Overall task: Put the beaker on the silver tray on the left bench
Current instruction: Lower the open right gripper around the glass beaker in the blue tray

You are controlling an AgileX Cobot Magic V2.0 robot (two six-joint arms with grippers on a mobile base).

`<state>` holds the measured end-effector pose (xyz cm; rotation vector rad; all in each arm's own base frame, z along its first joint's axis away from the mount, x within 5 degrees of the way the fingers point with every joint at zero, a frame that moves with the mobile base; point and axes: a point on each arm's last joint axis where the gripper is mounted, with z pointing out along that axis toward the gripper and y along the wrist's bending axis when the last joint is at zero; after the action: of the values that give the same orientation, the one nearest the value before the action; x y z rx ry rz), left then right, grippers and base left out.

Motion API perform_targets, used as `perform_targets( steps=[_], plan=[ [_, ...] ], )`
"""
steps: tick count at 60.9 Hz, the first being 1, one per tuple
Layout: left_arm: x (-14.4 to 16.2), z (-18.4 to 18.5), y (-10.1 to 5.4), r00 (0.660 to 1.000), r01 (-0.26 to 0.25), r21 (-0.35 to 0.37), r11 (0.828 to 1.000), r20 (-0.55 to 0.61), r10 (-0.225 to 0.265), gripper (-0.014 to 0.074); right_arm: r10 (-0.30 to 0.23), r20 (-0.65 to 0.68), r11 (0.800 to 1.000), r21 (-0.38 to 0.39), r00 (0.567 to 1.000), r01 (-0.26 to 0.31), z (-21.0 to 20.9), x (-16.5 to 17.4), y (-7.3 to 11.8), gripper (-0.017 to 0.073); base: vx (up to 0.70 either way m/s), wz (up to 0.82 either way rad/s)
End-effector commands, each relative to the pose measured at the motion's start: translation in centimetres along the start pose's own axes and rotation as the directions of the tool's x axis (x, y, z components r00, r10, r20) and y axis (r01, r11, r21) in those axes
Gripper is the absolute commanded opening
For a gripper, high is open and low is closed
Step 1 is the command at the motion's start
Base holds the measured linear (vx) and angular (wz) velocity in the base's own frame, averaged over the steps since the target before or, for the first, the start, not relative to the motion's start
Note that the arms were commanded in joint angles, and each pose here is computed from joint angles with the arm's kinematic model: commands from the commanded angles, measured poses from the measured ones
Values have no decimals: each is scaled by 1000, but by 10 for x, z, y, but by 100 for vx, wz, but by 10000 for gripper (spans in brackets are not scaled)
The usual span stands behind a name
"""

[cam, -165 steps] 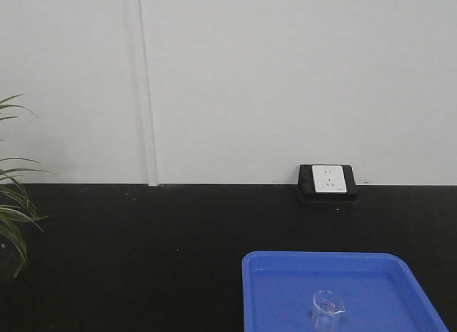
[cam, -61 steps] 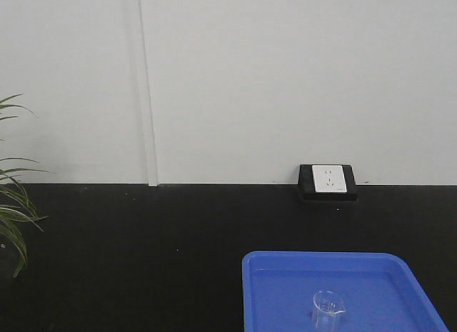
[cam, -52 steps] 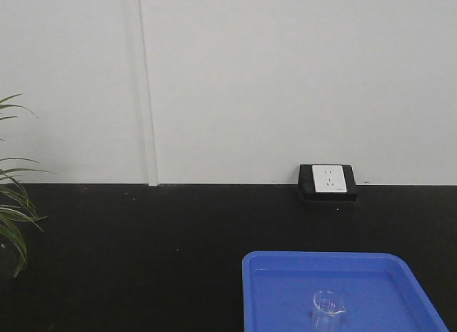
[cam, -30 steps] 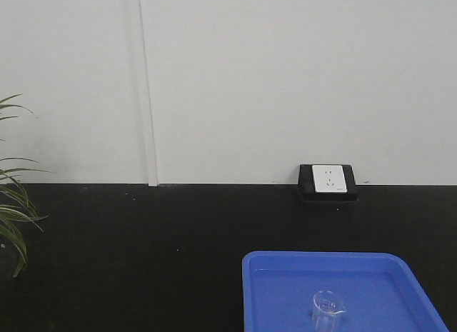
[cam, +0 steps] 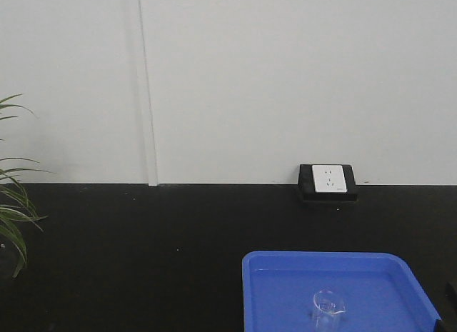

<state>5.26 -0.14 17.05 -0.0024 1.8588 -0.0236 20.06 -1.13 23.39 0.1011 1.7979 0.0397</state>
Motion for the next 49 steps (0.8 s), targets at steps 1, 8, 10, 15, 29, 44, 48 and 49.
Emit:
perform_targets(
  steps=[1,8,10,15,29,44,48,49],
  plan=[
    [-1,2,0,998,1,2,1000,65,-1,1,-12,151,999,-38,988,18,13,-16,2,444,0,0],
    [-1,2,0,998,1,2,1000,65,-1,1,-130,85,982,-128,988,140,33,-1,11,481,0,0],
    [-1,2,0,998,1,2,1000,65,-1,1,-183,67,966,-176,981,192,38,4,17,488,0,0],
    [-1,2,0,998,1,2,1000,65,-1,1,-280,38,915,-293,959,278,54,15,33,508,0,0],
    [-1,2,0,998,1,2,1000,65,-1,1,-317,-25,877,-388,948,283,100,32,54,581,0,0],
    [-1,2,0,998,1,2,1000,65,-1,1,-315,-70,873,-414,947,260,135,47,61,596,0,0],
    [-1,2,0,998,1,2,1000,65,-1,1,-314,-75,873,-415,946,257,146,51,62,594,0,0],
    [-1,2,0,998,1,2,1000,65,-1,1,-314,-79,873,-417,946,255,149,53,62,594,0,0]
  ],
)
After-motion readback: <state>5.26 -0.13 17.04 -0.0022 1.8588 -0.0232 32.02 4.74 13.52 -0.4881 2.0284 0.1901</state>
